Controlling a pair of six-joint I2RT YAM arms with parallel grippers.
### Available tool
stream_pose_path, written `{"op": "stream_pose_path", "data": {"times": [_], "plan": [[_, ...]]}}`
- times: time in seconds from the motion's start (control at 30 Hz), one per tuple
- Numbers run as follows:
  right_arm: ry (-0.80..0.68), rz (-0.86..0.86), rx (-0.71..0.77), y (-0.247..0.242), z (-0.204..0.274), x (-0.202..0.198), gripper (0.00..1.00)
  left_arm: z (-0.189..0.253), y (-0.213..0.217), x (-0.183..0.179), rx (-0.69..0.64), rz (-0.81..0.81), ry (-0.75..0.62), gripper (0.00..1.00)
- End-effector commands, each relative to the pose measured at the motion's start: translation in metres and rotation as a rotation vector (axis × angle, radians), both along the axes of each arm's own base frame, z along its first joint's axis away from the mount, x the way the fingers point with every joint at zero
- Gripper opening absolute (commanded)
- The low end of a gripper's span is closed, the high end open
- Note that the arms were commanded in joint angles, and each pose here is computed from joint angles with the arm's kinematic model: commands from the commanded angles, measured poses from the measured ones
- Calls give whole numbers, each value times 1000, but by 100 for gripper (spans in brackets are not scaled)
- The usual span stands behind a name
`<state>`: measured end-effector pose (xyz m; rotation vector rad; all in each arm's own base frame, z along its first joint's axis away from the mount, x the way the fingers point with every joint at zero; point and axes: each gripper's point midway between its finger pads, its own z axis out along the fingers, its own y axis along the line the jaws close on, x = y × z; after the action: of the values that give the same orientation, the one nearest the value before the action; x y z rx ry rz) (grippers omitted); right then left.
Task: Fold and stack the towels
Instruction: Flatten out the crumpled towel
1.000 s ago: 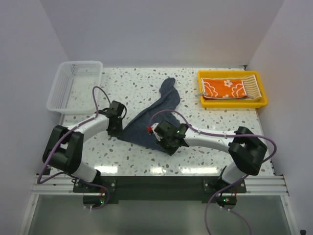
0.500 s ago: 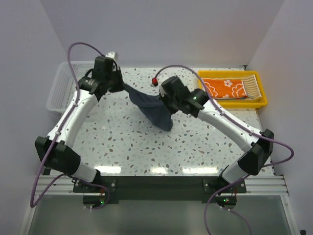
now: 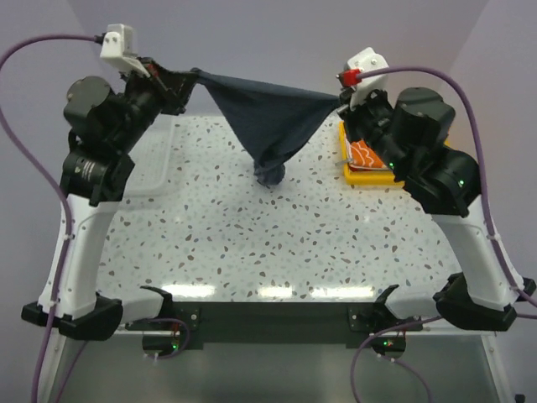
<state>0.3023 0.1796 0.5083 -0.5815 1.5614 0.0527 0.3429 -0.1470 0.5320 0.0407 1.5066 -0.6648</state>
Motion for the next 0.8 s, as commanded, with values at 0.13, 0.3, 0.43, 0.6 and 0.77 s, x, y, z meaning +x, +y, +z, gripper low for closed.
{"op": "stream_pose_path", "data": {"times": [0.13, 0.3, 0.43, 0.6, 0.77], "plan": [[-170, 255, 18, -16, 54, -75, 0, 97, 18, -91, -54, -54, -346, 0], [-174, 272, 49, -25, 71, -91, 0, 116, 23, -112, -71, -64, -374, 0], [-214, 301, 85, -29, 90, -104, 0, 130, 28, -132, -93, -66, -410, 0], [-257, 298, 109, -30, 105, -104, 0, 138, 33, -145, -106, -61, -439, 0], [-253, 222, 99, -27, 100, -81, 0, 126, 37, -123, -80, -1, -399, 0]]}}
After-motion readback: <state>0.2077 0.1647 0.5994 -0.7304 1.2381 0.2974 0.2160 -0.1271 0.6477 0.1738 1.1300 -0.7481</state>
